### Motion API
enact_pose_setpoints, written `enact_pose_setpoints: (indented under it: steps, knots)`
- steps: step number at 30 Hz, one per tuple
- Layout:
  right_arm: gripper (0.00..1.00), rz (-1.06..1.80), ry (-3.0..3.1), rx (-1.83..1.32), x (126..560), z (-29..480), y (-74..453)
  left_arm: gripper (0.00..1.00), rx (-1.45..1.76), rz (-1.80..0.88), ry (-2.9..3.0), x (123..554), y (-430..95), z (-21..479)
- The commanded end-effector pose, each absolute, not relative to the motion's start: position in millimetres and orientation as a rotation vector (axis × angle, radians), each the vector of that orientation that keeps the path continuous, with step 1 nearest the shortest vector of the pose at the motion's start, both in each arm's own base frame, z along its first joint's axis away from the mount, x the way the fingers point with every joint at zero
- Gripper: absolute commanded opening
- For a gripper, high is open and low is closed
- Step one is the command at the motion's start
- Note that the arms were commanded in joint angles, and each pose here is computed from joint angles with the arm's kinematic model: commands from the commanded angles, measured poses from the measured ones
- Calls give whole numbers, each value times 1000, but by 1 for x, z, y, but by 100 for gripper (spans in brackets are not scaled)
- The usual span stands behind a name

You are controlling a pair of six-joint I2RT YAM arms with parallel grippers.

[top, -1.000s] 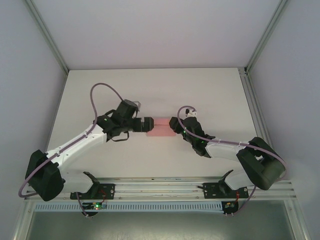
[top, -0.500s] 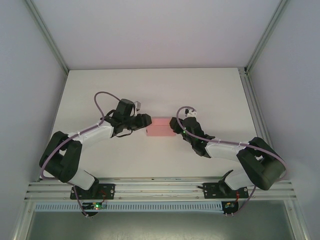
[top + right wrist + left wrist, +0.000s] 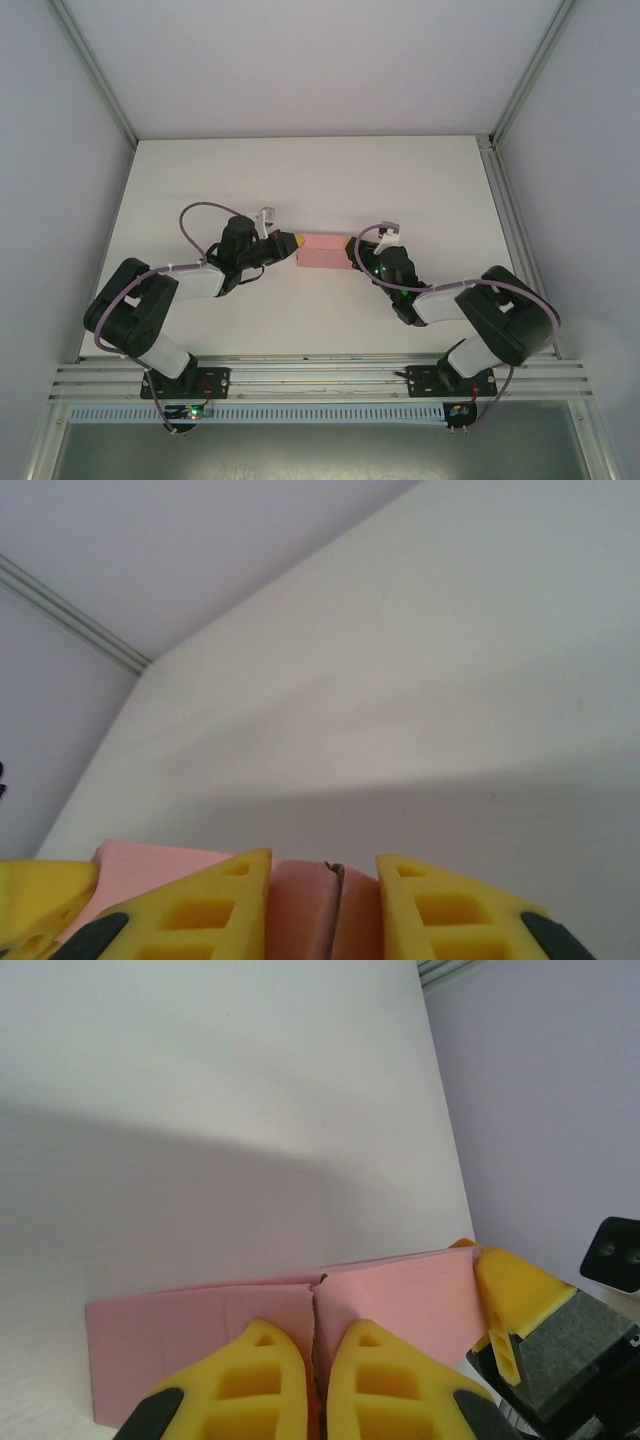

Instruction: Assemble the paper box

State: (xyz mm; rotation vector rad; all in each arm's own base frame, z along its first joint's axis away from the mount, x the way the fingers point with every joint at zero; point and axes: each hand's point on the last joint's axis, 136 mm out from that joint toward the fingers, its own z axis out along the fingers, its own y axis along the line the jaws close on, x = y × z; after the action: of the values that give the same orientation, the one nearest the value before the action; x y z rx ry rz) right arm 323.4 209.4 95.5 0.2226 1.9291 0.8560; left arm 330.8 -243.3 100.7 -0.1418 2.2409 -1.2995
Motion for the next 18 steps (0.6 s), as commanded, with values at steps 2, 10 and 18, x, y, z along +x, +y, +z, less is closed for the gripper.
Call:
enact_pose_setpoints:
  steps: [2,10,18]
  knots:
    - [1,814,2389,55,255,-28,200,0,-199,-1195,2607,281,-232,11]
    - [4,874,2252,-31,276,23,216,11,-100,-1182,2575,300,-241,41]
    - [53,611,2255,-136,321,85,216,63,-8,-1080,2489,335,-245,81]
